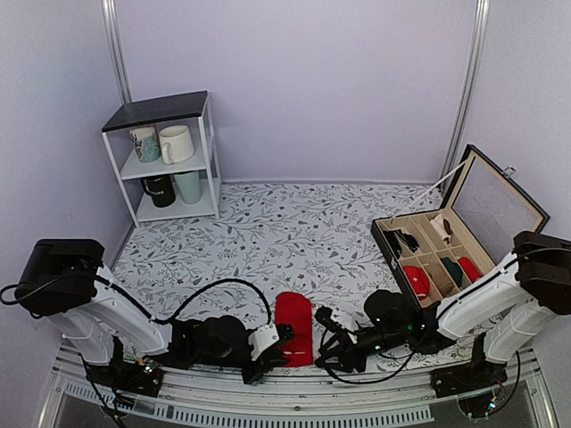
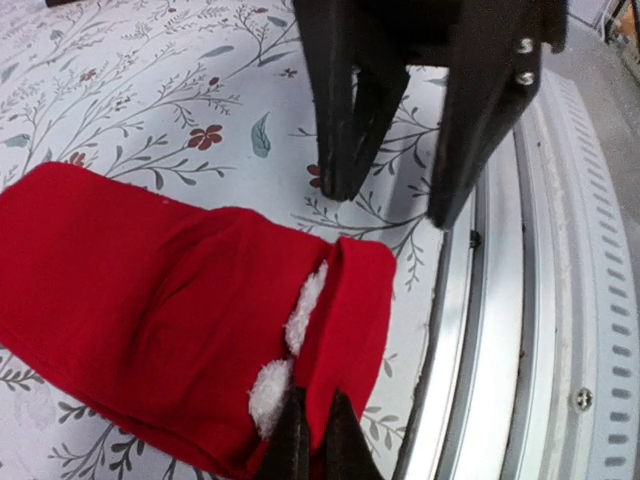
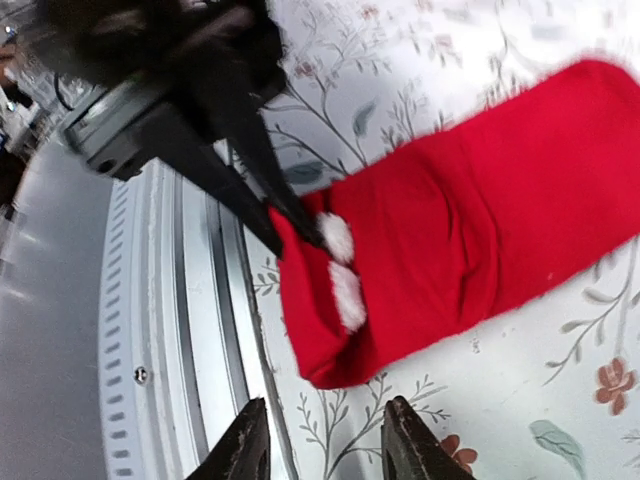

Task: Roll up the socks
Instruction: Roll a pair of socks at the center of the board.

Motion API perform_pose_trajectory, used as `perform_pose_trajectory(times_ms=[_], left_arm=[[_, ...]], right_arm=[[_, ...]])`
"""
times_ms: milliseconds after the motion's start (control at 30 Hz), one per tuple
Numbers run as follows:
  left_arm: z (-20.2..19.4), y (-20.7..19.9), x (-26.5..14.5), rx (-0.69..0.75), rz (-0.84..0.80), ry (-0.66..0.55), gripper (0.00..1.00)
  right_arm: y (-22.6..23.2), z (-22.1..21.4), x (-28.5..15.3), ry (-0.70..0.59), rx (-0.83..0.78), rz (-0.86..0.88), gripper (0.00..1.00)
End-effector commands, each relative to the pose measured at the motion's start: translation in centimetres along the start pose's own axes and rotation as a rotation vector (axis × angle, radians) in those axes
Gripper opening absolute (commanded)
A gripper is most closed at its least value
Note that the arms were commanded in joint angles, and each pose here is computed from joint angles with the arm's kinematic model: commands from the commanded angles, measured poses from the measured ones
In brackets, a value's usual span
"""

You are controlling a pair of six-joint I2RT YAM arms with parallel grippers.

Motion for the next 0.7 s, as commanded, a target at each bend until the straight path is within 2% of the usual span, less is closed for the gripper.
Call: perform_pose_trajectory(times_ms=[0, 133, 233, 667], left_arm=[[-4.9, -0.2, 0.3, -0.077, -0.076, 0.239, 0.00], [-5.3, -0.2, 0.4, -0.087, -0.092, 0.251, 0.00], [-5.5, -0.1, 0.4, -0.096, -0.100, 0.257, 0.00], [-6.0, -0.2, 0.4, -0.114, -0.123, 0.260, 0.00]], right_arm=[[2.3, 1.2, -1.2, -0.210, -0.315, -0.070, 0.40], [3.5, 0.6, -0.4, -0.223, -0.506, -0.141, 0.40], [3.7, 0.0, 0.8, -0.189, -0.580, -0.178, 0.40], [2.1, -0.9, 3.4, -0.102, -0.628, -0.299, 0.39]])
Point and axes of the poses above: each gripper's point midway between its finger pads, its own x axis out along the fingers, its own y axis along the line the jaws close on, z = x × y, the point moved 9 cm from there along -x, back along the fingers, and after that the axes turned 13 degrees about x, right-handed, at the moved point
